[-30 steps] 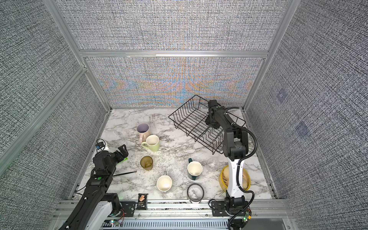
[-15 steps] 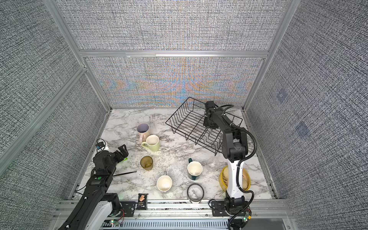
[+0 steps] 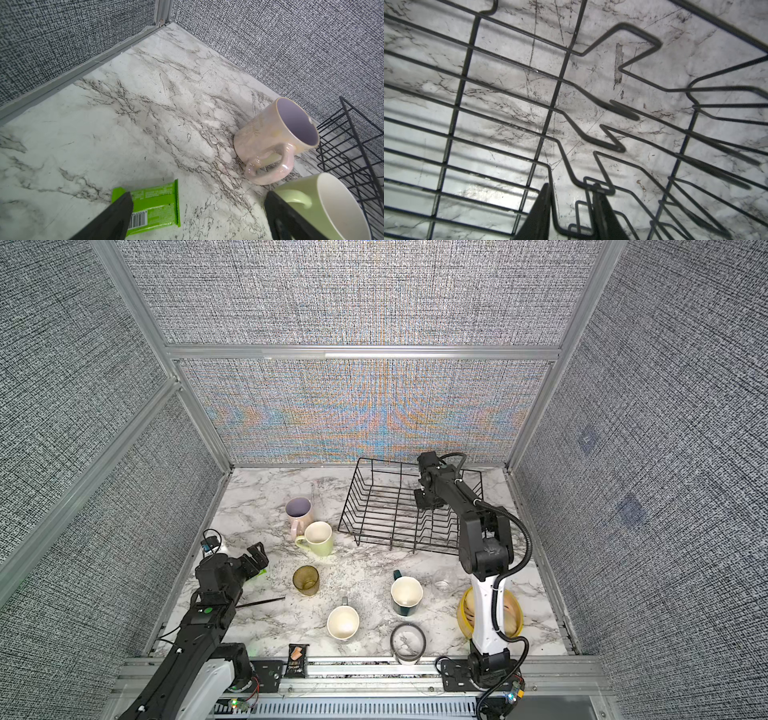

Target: Load the cups into the dish rack

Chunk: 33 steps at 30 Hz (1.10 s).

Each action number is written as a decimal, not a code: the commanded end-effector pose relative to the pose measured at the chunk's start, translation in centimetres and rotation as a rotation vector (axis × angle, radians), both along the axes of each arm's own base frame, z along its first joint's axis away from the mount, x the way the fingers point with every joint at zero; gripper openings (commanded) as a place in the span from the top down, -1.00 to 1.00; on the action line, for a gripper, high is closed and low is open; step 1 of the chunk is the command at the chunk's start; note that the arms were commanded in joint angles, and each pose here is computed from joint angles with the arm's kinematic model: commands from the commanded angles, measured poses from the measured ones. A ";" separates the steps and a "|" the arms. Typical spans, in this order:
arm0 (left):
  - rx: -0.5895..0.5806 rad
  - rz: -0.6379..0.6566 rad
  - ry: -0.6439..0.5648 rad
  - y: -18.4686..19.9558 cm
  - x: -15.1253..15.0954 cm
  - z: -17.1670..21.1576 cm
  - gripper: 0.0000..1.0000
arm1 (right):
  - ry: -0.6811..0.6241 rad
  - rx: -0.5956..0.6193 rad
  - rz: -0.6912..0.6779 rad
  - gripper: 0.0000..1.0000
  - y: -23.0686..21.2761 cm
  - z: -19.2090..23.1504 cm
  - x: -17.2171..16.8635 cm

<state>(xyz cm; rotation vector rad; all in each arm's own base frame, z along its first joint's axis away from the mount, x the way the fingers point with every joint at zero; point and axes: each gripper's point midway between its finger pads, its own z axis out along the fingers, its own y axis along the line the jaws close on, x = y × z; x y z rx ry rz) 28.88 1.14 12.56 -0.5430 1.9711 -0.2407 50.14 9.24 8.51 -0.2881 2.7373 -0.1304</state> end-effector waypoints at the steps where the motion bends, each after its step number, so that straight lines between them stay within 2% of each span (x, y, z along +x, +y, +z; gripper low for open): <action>1: -0.003 -0.005 -0.032 -0.1 0.4 0.9 -0.99 | -0.045 -0.061 0.116 0.43 0.0 0.8 1.1; 5: -0.001 -0.005 -0.032 -0.1 0.4 0.9 -0.99 | -0.055 -0.051 0.220 0.41 0.9 0.4 1.2; 8: -0.002 -0.003 -0.033 0.0 0.4 0.9 -0.99 | -0.069 -0.041 0.245 0.39 1.2 0.3 1.3; 12: 0.002 0.008 -0.028 0.2 0.4 0.8 -0.99 | -0.064 0.033 0.304 0.39 2.9 0.1 0.8; 19: 0.007 0.020 -0.029 0.4 0.4 0.8 -0.99 | -0.080 0.061 0.346 0.35 5.3 0.6 0.7; 26: 0.007 0.018 -0.030 0.3 0.3 0.9 -0.99 | -0.118 -0.075 0.264 0.13 4.8 2.5 1.3; 33: -0.002 0.009 -0.040 0.1 0.3 0.9 -0.99 | -0.204 -0.043 0.146 -0.01 3.7 7.8 -0.4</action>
